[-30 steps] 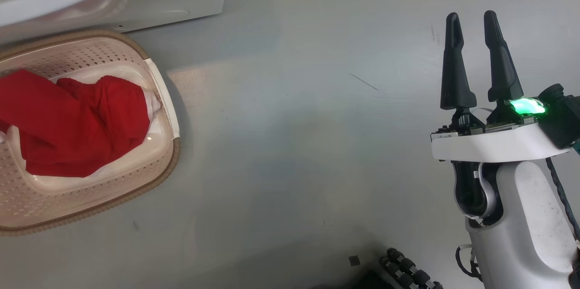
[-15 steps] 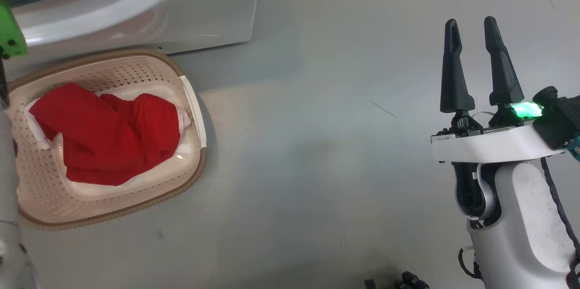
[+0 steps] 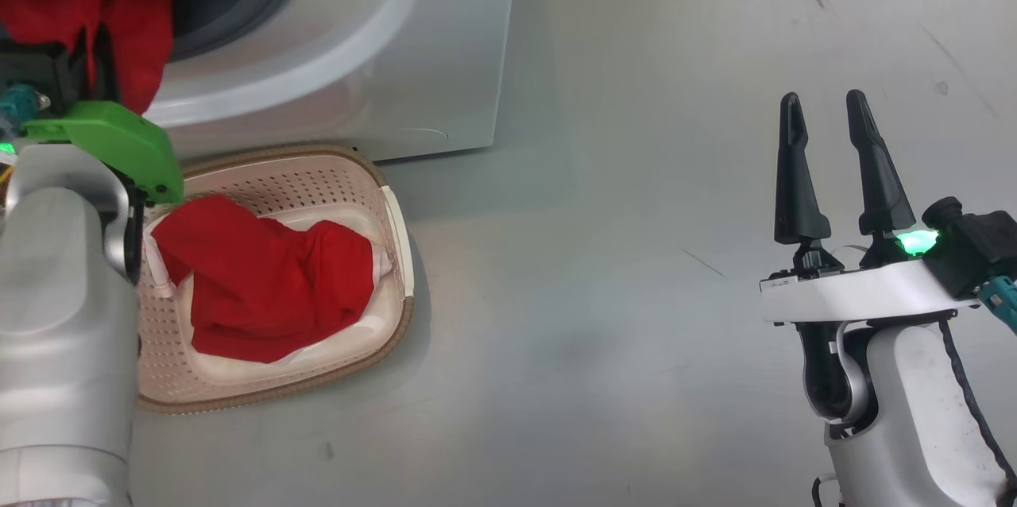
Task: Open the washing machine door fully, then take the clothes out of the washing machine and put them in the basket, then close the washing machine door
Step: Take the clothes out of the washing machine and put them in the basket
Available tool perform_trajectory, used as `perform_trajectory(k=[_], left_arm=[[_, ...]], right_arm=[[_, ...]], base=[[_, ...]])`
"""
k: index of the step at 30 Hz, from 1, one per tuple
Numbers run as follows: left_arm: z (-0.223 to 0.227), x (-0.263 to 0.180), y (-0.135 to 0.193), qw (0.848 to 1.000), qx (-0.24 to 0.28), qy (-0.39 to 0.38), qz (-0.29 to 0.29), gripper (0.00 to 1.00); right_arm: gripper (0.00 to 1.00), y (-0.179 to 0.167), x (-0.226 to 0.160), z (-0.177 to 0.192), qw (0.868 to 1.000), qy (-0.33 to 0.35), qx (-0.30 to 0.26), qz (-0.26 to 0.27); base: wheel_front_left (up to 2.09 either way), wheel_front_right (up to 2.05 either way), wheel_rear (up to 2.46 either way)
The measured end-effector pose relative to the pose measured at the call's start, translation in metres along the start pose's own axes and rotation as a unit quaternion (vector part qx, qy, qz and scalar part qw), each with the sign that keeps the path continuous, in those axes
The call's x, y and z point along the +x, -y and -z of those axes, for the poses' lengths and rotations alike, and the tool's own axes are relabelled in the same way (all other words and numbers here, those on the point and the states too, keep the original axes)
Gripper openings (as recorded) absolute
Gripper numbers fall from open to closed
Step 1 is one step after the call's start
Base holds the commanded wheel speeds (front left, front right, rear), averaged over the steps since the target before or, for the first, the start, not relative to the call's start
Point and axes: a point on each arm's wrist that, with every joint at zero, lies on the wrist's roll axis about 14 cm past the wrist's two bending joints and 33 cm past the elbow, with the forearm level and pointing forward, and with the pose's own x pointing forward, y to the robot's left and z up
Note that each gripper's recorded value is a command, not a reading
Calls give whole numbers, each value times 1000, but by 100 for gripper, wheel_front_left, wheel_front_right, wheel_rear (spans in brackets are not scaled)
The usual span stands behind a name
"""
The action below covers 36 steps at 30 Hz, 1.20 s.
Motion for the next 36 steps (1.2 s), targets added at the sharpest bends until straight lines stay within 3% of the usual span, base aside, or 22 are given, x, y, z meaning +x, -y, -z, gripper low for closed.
perform_trajectory(k=[12, 19, 23, 30, 36], left_arm=[[2, -59, 1, 1000, -14, 16, 10, 0], [-31, -78, 8, 997, -25, 68, 16, 0], [-41, -87, 12, 996, -4, 85, 24, 0], [-106, -110, 16, 981, 29, 188, 31, 0], [-127, -125, 16, 972, 35, 229, 27, 0]], right_arm=[[100, -26, -12, -22, 999, 24, 7, -30], [100, -38, -23, -29, 999, 30, 9, -42], [100, -42, -26, -32, 998, 34, 17, -46], [100, -52, -30, -37, 997, 40, 29, -59], [100, -60, -29, -39, 996, 43, 31, -70]], base=[[0, 0, 0], [0, 0, 0], [0, 0, 0], [0, 0, 0], [0, 0, 0]])
